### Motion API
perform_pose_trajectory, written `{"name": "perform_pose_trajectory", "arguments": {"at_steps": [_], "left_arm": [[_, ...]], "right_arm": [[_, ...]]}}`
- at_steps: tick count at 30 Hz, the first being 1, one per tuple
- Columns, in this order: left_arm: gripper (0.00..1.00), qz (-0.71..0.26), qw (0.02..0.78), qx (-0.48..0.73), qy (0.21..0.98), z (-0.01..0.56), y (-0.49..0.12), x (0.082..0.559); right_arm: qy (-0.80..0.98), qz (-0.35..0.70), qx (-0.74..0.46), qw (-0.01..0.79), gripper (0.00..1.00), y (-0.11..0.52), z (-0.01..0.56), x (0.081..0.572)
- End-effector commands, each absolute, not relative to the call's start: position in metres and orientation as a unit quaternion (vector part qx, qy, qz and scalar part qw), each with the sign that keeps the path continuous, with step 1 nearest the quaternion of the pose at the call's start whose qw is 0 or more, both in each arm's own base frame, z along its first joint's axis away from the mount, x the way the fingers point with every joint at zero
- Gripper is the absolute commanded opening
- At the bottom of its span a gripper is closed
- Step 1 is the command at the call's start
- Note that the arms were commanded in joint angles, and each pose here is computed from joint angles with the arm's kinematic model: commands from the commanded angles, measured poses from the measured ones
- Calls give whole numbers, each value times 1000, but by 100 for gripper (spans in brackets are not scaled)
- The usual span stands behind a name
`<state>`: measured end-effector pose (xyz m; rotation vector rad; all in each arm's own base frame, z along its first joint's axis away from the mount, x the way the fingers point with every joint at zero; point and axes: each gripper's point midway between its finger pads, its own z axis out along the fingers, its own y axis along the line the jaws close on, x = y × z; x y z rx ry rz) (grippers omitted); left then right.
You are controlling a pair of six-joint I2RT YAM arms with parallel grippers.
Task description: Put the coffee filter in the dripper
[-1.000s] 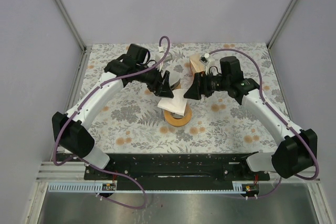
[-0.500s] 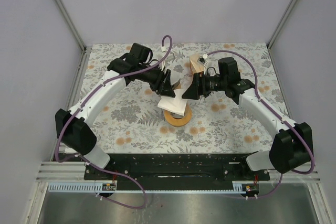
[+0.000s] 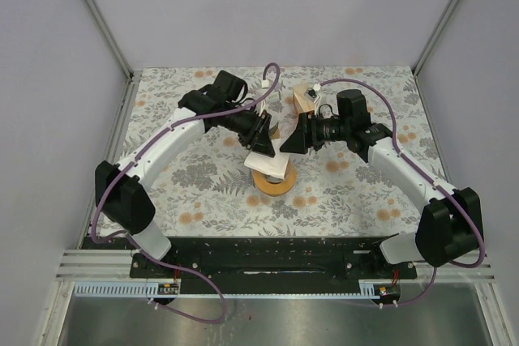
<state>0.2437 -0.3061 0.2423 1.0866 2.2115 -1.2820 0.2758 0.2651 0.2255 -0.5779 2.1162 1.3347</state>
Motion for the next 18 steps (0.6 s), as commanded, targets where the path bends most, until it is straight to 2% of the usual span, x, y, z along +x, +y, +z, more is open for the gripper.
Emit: {"name": "perform_pose_trajectory", "arguments": {"at_steps": [1,6,11,18], "left_arm": [[21,-452,203,424,758,260,-313,240],[0,-407,240,457,754,271,-309,242],[0,-338,283,528,726,279,-306,228],[0,-236,299,634,673,259,-303,206]], "right_arm": [[773,510,-227,302,73,266,238,278],[772,498,-239,315,73,261,251,273],[779,458,-256,343,75,245,269,264],[789,398,-253,394,79,216,305,253]]}}
